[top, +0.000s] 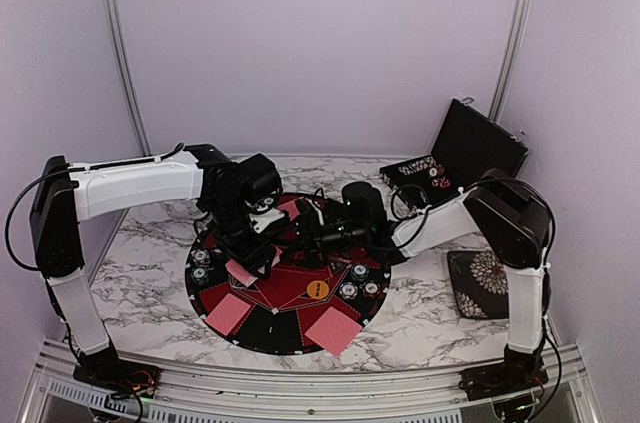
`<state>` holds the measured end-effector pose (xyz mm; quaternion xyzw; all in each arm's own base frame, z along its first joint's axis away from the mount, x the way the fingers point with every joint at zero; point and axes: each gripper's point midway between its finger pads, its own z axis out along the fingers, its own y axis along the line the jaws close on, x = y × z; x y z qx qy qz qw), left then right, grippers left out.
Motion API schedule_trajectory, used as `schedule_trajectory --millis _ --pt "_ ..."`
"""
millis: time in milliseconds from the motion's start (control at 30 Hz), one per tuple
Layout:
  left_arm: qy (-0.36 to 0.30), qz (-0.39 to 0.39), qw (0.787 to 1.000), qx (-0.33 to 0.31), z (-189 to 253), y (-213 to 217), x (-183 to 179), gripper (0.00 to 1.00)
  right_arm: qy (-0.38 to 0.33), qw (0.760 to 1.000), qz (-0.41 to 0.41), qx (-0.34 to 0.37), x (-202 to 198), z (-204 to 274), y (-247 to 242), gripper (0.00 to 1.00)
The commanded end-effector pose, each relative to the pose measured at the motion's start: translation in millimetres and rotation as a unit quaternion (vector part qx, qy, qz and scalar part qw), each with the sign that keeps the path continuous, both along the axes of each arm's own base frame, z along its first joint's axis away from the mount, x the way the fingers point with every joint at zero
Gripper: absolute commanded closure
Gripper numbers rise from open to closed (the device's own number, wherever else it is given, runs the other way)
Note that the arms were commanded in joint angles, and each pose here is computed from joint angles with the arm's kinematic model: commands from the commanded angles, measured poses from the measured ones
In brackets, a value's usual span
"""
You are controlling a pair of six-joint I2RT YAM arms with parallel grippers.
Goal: Distribute texas hold em gaming equipment
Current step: Pick up the poker card from the face-down deck piles.
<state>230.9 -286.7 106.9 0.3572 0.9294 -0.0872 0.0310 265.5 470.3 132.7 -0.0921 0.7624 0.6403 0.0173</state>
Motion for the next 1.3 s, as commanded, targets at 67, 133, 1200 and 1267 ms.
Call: schedule_trajectory --millis 67,133,1200,1267 --pt "-0.019 -0.009 0.999 -0.027 19.2 -7.7 3.3 0.55 -0.006 1.0 0.015 0.022 -1.9 7.8 17.5 0.36" --pt "-0.019 -0.009 0.999 -0.026 18.9 -7.5 2.9 0.55 -0.005 1.0 0.017 0.023 -2.4 7.5 20.8 0.37" --pt "-0.029 -0.008 0.999 -0.024 22.7 -3.8 3.5 0.55 -0.021 0.999 -0.023 -0.035 13.6 -18.7 10.5 0.47" --pt "-0.029 -0.008 0.999 -0.024 22.4 -3.6 3.4 0.55 -0.023 0.999 -0.024 -0.035 14.0 -16.9 10.1 0.47"
